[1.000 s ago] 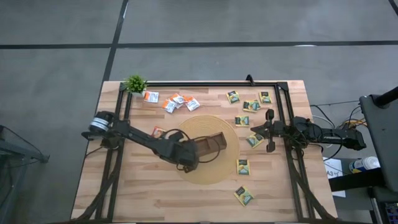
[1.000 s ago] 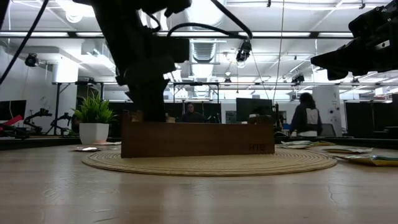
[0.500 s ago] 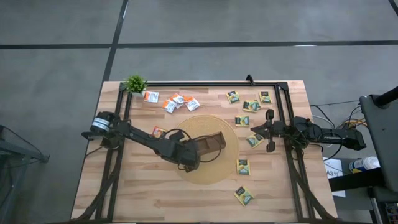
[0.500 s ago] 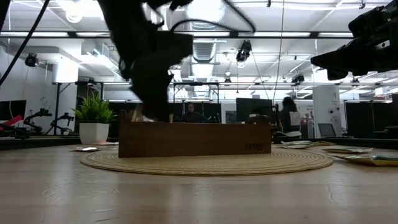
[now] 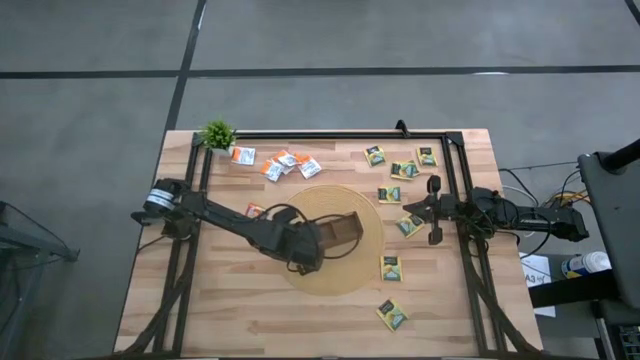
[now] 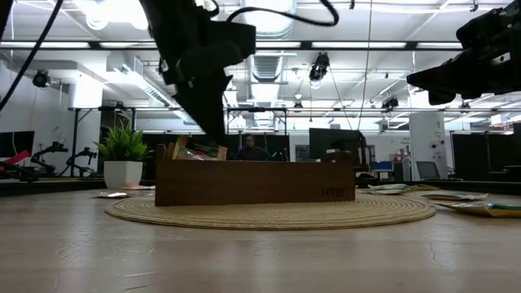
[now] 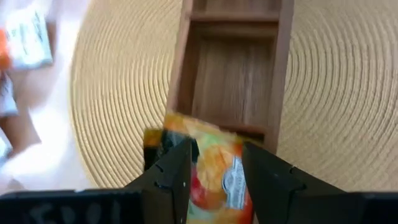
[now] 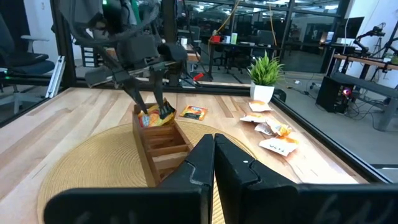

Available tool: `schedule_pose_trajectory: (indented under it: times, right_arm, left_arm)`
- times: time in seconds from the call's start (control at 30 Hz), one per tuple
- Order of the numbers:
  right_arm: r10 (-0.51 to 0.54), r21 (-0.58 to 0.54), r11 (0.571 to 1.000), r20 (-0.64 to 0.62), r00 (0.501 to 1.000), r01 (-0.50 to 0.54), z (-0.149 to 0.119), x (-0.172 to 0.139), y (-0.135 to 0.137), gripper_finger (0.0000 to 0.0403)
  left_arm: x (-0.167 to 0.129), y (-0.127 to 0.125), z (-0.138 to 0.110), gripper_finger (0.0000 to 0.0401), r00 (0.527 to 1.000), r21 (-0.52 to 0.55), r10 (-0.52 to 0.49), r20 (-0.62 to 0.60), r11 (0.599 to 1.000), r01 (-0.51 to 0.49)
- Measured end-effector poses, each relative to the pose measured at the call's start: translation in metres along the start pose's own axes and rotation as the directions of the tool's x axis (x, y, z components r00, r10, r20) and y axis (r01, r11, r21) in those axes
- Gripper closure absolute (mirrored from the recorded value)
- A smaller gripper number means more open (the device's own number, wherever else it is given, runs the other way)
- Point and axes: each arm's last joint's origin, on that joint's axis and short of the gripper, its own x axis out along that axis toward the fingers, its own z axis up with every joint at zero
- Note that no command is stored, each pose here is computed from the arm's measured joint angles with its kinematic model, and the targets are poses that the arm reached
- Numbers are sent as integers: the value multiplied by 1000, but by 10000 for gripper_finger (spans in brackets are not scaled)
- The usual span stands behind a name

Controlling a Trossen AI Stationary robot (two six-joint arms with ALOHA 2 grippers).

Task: Pick & Place Tea
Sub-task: Put the mango tea sachet into the left section of the wooden organizer

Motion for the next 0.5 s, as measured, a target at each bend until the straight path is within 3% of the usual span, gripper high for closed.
schedule_pose_trajectory:
  times: [0.17,0.37,0.5]
  right_arm:
    - [0,0,1000,0,1000,0,0,0,0,394]
    - [0,0,1000,-1,1000,0,0,0,0,394]
    - [0,0,1000,-1,1000,0,0,0,0,394]
  left_arm:
    - [-4,2,0,266,1000,-11,22,-20,1000,-22]
    - [-25,8,4,266,992,-99,96,83,991,-87]
    - [-40,11,-6,266,987,-133,121,106,985,-107]
